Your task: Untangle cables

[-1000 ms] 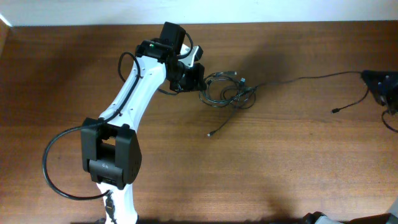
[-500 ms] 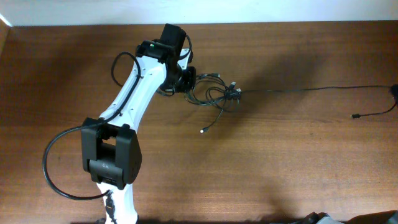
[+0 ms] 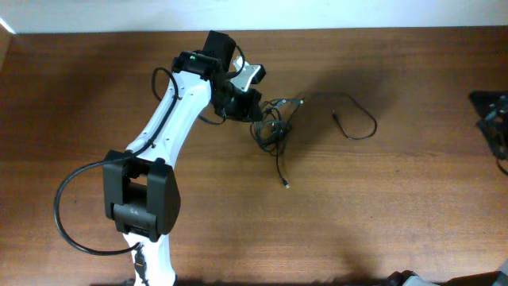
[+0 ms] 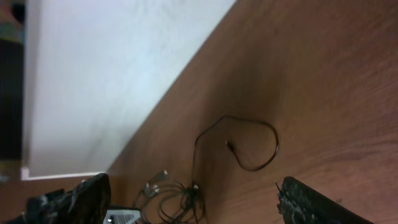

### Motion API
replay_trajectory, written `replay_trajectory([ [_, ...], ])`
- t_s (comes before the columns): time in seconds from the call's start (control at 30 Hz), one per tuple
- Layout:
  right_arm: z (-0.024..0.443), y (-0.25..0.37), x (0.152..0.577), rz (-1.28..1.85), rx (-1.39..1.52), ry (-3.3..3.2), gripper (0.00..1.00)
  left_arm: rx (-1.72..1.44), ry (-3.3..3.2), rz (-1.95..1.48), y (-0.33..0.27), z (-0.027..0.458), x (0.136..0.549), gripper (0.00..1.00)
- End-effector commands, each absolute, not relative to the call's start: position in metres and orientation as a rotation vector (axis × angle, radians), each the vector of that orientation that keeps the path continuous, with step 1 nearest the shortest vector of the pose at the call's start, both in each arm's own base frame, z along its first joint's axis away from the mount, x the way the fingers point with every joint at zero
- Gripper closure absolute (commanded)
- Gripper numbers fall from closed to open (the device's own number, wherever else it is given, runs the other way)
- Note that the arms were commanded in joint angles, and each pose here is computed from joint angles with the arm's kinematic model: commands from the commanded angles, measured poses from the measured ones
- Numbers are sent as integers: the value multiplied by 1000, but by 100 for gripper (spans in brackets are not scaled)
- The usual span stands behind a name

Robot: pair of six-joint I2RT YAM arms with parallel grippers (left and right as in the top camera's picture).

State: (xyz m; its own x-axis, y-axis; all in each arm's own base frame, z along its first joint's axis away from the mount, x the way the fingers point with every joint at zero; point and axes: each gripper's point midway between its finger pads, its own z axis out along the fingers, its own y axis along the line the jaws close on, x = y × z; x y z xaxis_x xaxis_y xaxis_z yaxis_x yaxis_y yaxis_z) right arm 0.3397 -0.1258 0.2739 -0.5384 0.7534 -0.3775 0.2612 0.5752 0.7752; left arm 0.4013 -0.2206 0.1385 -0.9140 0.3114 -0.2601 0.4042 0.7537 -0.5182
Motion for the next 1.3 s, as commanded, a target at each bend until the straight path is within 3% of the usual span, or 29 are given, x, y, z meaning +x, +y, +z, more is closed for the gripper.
replay_trajectory([
  [0.0, 275, -113, 342, 783, 742, 2136, 12, 694, 2714, -990, -243, 156, 388, 11],
  [0.03, 275, -106, 344, 791, 720, 2148, 11, 716, 2726, -950, -246, 153, 385, 1],
  [0.2, 269, -84, 350, 778, 662, 2210, 11, 474, 2882, -462, -209, 129, 401, 1],
  [0.43, 258, -55, 355, 733, 598, 2299, 11, 218, 2758, -54, -153, 186, 438, 1],
  [0.47, 256, -54, 354, 724, 601, 2311, 11, 218, 2755, -51, -153, 187, 438, 3],
  [0.57, 250, -49, 350, 702, 589, 2352, 11, 263, 2803, -137, -164, 179, 427, 25],
  [0.7, 245, -50, 344, 682, 590, 2383, 11, 471, 2820, -258, -192, 154, 415, 34],
  [0.77, 243, -50, 342, 678, 600, 2395, 11, 487, 2809, -262, -199, 141, 422, 32],
  [0.9, 242, -50, 341, 680, 603, 2398, 11, 648, 2776, -272, -210, 109, 437, 18],
  [1.0, 242, -50, 342, 680, 603, 2398, 11, 915, 2740, -355, -224, 82, 432, 18],
  [1.17, 242, -50, 342, 680, 603, 2398, 11, 956, 2772, -349, -226, 42, 438, 20],
  [1.27, 242, -50, 341, 680, 603, 2398, 11, 955, 2773, -349, -227, 31, 441, 32],
])
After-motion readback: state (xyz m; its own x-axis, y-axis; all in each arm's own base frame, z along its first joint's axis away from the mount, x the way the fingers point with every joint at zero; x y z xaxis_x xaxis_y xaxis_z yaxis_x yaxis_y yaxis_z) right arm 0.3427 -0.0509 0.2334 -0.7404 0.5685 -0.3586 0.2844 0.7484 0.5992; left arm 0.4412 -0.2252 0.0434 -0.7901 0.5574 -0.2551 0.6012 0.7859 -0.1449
